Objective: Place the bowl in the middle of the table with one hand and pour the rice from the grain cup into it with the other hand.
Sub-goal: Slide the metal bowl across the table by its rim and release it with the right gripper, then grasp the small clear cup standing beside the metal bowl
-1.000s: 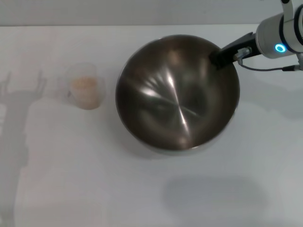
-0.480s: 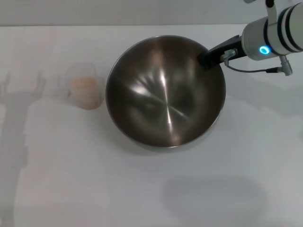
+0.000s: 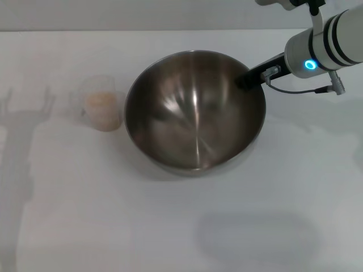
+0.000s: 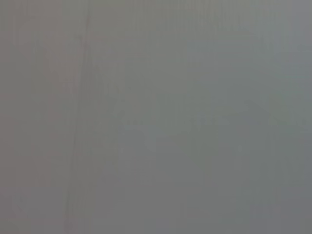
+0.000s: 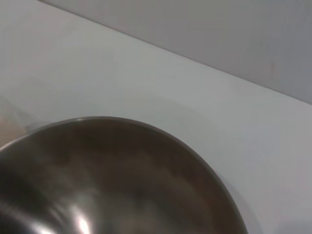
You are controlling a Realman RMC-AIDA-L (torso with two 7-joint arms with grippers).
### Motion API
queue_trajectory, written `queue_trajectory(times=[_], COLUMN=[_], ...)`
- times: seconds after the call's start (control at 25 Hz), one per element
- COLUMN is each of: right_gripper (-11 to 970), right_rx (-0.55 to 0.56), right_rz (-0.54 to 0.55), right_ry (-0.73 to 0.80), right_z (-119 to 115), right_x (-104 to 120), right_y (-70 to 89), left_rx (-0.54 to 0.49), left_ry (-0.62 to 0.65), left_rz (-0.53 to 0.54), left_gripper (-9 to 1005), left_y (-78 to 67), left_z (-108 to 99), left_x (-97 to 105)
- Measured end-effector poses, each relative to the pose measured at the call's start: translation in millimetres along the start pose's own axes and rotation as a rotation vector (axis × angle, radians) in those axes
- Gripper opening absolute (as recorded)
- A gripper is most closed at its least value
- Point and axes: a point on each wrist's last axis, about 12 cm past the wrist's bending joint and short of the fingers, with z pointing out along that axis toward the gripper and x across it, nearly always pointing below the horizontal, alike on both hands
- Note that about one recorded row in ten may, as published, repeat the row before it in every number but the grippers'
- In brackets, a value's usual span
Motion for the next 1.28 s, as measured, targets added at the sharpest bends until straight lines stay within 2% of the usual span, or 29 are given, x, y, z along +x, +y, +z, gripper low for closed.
queue_trajectory(times=[0.24, 0.44, 0.68, 0.8, 0.84, 0.88, 0.92, 0.96, 1.04, 1.08, 1.2, 1.24, 1.28], right_gripper=[95, 314, 376, 376, 376, 376, 376, 376, 376, 376, 375, 375, 375], right_rx=[0.028, 0.076, 0.149, 0.192, 0.219, 0.219, 0.244, 0.244, 0.276, 0.276, 0.311, 0.334, 0.334], right_rz=[-0.018, -0.055, -0.103, -0.136, -0.152, -0.152, -0.167, -0.167, -0.182, -0.182, -0.184, -0.178, -0.178], right_ry=[-0.009, -0.039, -0.132, -0.280, -0.395, -0.395, -0.534, -0.534, -0.728, -0.728, -0.924, -1.025, -1.025], right_z=[-4, -13, -33, -47, -51, -51, -52, -52, -48, -48, -39, -32, -32], right_x=[-3, -8, -20, -29, -30, -30, -30, -30, -22, -22, -10, 3, 3], right_y=[-2.9, -4.9, -7.3, -7.2, -6.0, -6.0, -1.8, -1.8, 5.6, 5.6, 11.6, 12.8, 12.8], left_rx=[0.007, 0.001, -0.002, -0.004, -0.004, -0.004, -0.004, -0.004, -0.004, -0.004, -0.001, 0.008, 0.008], left_ry=[0.003, 0.004, 0.007, 0.009, 0.009, 0.009, 0.009, 0.009, 0.009, 0.009, 0.007, 0.009, 0.009], left_rz=[-0.002, -0.011, -0.016, -0.016, -0.016, -0.016, -0.016, -0.016, -0.016, -0.015, -0.016, -0.018, -0.018], left_gripper=[826, 826, 826, 826, 826, 826, 826, 826, 826, 826, 826, 826, 826], left_y=[-1.1, -1.9, -2.2, -1.5, -1.5, -1.5, -1.5, -1.5, -1.5, -1.2, -1.8, -3.8, -3.8], left_z=[-2, -4, -7, -9, -9, -9, -9, -9, -9, -9, -8, -8, -8], left_x=[0, 0, 0, 1, 1, 1, 1, 1, 1, 0, 0, 1, 1])
